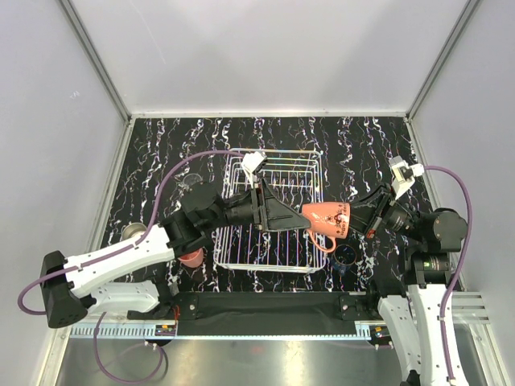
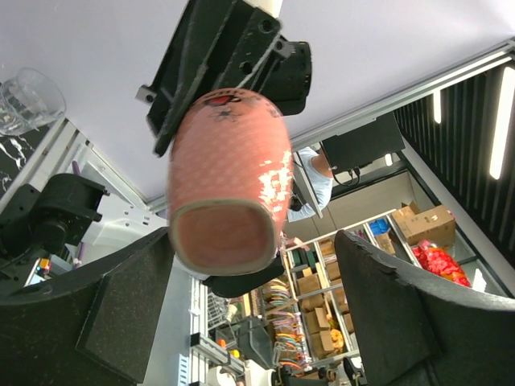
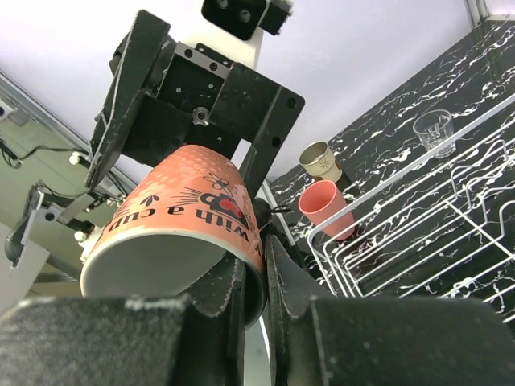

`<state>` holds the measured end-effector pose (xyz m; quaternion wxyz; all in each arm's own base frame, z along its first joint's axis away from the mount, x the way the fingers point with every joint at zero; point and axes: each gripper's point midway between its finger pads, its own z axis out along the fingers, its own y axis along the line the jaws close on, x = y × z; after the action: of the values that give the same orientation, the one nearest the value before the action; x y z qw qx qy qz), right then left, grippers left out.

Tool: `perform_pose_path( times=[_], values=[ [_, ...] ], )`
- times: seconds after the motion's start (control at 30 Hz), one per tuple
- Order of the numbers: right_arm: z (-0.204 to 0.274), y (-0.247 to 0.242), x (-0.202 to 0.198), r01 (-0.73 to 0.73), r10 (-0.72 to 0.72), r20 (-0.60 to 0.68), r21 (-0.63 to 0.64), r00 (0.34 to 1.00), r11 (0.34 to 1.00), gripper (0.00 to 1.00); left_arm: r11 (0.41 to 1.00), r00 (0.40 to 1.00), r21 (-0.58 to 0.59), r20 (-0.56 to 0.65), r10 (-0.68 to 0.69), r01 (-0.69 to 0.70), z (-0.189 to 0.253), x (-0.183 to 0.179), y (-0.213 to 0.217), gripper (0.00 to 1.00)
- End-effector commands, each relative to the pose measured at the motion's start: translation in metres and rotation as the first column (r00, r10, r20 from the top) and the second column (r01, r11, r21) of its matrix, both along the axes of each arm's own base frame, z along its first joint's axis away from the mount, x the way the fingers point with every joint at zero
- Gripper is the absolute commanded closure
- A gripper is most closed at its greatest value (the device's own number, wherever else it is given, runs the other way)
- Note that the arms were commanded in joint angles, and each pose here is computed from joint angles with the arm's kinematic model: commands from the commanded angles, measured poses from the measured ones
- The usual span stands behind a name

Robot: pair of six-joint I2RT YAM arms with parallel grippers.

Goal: Load the cups into the dish rack

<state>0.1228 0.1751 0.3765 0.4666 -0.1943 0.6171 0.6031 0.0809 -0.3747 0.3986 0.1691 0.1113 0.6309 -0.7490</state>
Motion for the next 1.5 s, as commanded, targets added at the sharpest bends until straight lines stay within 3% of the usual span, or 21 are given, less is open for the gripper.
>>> perform_pose_path(
  times=[0.0,0.33,0.67,0.87,0.97,1.27,1.37,1.47],
  values=[
    [0.005,0.000,-0.005,-0.004,0.004,0.018,0.006,1.000,1.000,1.00,0.997,0.996,-0.070,0.083,0.017,-0.011,0.034,-0.002,0.004,0.15],
    [0.009,0.001,-0.005,-0.011,0.011,0.030,-0.001,0.999,1.000,1.00,0.998,0.998,-0.066,0.053,-0.012,0.015,0.031,-0.005,-0.004,0.15],
    [0.010,0.001,-0.009,-0.019,0.019,0.035,-0.003,0.999,1.000,1.00,0.996,0.999,-0.088,0.046,0.010,-0.006,0.036,0.001,-0.008,0.07],
    [0.008,0.001,-0.011,-0.027,0.027,0.034,-0.006,0.999,1.000,1.00,0.993,0.998,-0.118,0.061,0.034,-0.027,0.042,0.004,-0.007,0.21],
    [0.007,0.001,-0.011,-0.027,0.027,0.033,-0.006,0.999,1.000,1.00,0.992,0.997,-0.121,0.064,0.039,-0.031,0.044,0.004,-0.006,0.21],
    [0.008,0.001,-0.009,-0.021,0.021,0.035,-0.005,0.999,1.000,1.00,0.991,0.998,-0.129,0.056,0.042,-0.035,0.044,0.006,-0.008,0.09],
    [0.008,0.001,-0.008,-0.019,0.019,0.033,-0.005,0.999,1.000,1.00,0.990,0.998,-0.137,0.055,0.045,-0.037,0.046,0.006,-0.008,0.14],
    [0.007,0.001,-0.007,-0.022,0.022,0.027,-0.006,0.999,1.000,1.00,0.989,0.997,-0.144,0.058,0.042,-0.033,0.048,0.006,-0.010,0.25]
  ],
)
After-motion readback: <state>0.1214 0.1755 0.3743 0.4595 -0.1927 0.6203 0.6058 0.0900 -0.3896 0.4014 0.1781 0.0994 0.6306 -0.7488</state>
